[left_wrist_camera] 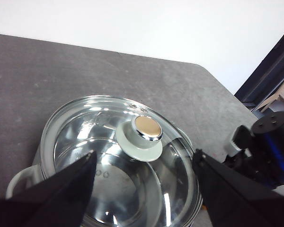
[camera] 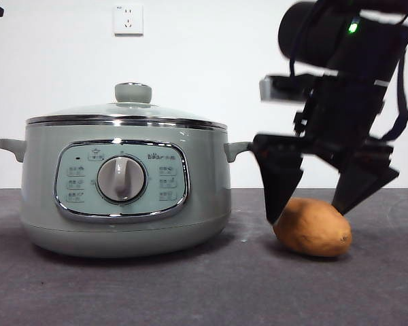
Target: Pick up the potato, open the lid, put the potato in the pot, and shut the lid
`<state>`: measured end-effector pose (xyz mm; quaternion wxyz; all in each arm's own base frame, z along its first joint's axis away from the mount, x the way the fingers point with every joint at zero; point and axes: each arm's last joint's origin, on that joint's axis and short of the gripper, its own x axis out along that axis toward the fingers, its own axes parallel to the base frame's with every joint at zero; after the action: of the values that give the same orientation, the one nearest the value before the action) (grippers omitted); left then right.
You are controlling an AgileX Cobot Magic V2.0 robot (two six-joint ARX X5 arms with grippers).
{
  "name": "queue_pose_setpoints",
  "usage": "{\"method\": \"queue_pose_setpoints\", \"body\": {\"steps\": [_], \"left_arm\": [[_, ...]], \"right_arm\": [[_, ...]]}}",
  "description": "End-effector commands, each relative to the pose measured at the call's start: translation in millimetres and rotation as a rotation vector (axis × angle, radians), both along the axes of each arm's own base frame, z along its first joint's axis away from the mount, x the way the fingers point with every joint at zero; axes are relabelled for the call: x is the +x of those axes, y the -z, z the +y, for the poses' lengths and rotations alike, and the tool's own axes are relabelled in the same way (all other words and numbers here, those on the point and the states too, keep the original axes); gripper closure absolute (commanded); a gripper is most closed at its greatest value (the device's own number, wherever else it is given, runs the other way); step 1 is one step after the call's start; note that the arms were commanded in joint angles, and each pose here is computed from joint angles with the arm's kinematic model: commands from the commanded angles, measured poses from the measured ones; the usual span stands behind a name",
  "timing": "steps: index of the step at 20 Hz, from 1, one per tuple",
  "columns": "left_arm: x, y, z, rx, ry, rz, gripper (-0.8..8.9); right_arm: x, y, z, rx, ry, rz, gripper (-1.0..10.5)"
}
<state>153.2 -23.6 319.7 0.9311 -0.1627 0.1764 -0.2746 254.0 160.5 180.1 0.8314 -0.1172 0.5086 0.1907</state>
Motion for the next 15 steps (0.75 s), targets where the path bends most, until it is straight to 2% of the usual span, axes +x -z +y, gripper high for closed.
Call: {"method": "queue_pose_setpoints", "body": {"steps": [1, 2, 5, 9, 12, 15], "left_arm": [[0, -1, 0, 0.011, 0.002, -0.011, 4.7], [0, 0, 0, 0.011, 0.002, -0.008, 4.7], [0, 0, 0, 0.011, 0.002, -0.006, 4.7], [0, 0, 0, 0.011, 0.002, -0.006, 4.7], [2, 0, 0, 0.011, 0.005, -0.01, 4.7], [12, 1, -7, 0.009, 0.042, -0.02, 4.68]], "right_arm": [[4, 11, 3, -0.011, -0.002, 0.014, 4.8], [5, 12, 3, -0.012, 0.008, 0.017, 5.4], [4, 11, 3, -0.008, 0.01, 0.015, 9.5], [-2, 4, -1, -0.017, 0.008, 0.042, 9.6], [-16, -16, -10, -0.021, 0.021, 0.057, 9.6], [-33, -45, -21, 0.006, 0.022, 0.013, 9.6]]}}
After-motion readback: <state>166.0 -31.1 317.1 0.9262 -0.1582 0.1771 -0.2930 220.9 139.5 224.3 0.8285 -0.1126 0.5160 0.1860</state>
